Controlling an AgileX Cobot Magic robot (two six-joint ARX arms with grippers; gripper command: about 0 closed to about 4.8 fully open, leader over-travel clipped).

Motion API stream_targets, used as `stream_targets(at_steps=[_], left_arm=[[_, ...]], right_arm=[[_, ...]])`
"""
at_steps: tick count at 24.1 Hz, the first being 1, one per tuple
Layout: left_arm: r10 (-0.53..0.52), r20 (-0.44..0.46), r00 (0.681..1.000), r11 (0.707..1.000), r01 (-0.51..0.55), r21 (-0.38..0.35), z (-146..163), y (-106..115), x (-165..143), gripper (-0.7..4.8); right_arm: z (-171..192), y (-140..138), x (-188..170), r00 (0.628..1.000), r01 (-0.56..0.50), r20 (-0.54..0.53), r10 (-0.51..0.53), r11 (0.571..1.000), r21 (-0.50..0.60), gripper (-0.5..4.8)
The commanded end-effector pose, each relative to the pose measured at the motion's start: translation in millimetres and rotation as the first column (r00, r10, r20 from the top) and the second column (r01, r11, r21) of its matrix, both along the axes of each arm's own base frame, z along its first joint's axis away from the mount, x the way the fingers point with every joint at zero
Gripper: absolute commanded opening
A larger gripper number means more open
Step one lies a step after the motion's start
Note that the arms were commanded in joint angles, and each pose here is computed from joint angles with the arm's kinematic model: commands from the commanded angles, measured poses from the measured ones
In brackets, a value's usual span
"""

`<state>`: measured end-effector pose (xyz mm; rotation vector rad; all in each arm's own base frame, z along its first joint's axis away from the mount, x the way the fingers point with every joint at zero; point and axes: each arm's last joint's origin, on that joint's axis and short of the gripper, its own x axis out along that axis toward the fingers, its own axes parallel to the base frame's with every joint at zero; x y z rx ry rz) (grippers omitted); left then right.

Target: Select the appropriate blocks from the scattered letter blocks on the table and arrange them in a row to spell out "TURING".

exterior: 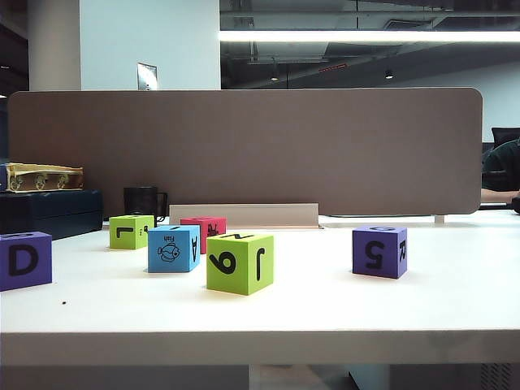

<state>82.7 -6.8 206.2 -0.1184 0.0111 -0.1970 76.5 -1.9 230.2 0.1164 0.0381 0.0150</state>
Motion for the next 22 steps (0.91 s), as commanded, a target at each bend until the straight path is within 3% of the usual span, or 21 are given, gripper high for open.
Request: stream_targets(at_steps=[1,6,11,14,22], left_arm=[[-0.008,0.044,0.999,1.0,0.009,-0.014,12,0,-4,-0.06],[-0.012,0.081,0.997,1.0,0.013,-0.014,25,0,-8,-0.06],[-0.033,0.063,0.997,0.999,0.034,-0.013,24,-1,-7,-0.06],[-0.076,-0.003,0.997,0.997,0.076,-0.02,21,-2,1,-0.06],[-0.074,-0.128,0.989,0.997,0.07,-0.032,29,-3,24,-0.06]], right_arm=[[11,1,1,0.999,-0.04,-0.001,0.04,0.999,0.004,-0.01],[25,3,8,0.994,-0.1,-0.05,0.1,0.995,0.013,-0.01],[37,4,19,0.983,-0.158,-0.093,0.16,0.987,0.027,-0.01],[50,5,34,0.963,-0.226,-0.142,0.229,0.973,0.043,-0.01],[66,11,61,0.922,-0.319,-0.205,0.327,0.945,0.072,-0.01]])
